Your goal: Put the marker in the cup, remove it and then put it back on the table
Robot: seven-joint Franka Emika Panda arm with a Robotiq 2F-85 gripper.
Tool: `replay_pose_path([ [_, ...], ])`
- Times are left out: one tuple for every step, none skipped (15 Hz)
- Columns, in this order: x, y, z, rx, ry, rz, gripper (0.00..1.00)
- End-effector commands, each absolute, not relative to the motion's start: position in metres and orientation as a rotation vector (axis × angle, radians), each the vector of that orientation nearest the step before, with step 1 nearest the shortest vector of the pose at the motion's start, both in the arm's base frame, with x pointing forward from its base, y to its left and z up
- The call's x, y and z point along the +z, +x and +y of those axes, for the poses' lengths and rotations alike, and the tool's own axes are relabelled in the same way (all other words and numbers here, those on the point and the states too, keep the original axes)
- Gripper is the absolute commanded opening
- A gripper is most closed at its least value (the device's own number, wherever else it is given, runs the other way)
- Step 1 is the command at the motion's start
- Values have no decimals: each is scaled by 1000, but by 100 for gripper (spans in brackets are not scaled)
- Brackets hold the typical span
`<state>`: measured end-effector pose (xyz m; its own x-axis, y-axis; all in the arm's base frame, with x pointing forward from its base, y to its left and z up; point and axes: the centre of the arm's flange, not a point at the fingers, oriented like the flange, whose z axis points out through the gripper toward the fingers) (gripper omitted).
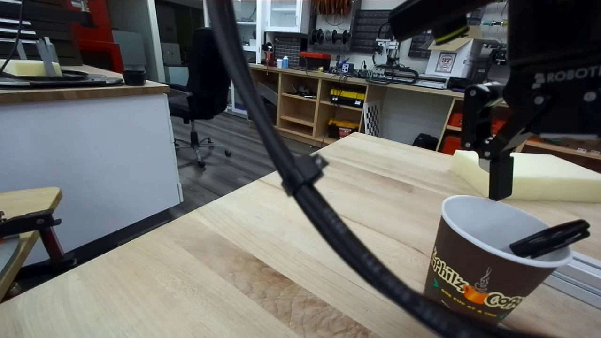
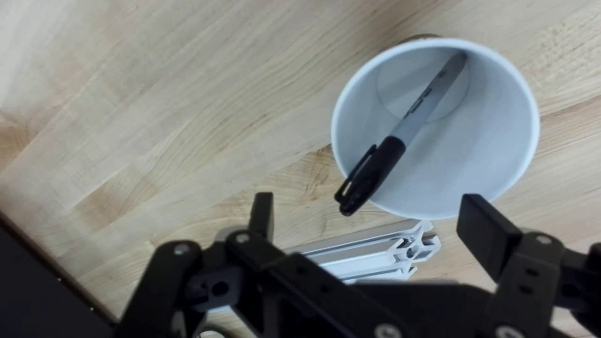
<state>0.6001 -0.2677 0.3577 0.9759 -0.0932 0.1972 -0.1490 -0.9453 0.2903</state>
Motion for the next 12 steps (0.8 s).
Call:
replay_pose_path([
  [366, 573, -257, 312, 2798, -171, 100],
  [369, 572, -256, 315, 2809, -158, 100],
  [373, 570, -257, 311, 2829, -148, 100],
  [377, 569, -256, 310, 2842, -143, 100],
  [380, 567, -256, 312, 2850, -138, 100],
  [384, 566, -257, 313, 2859, -128, 100],
  [388, 565, -257, 315, 2868, -122, 100],
  [389, 564, -258, 314, 2879, -117, 100],
  [393, 563, -259, 305, 2891, -115, 100],
  [393, 562, -260, 304, 2903, -111, 100],
  [394, 562, -263, 296, 2921, -106, 100],
  [395, 561, -265, 289, 2935, -99, 100],
])
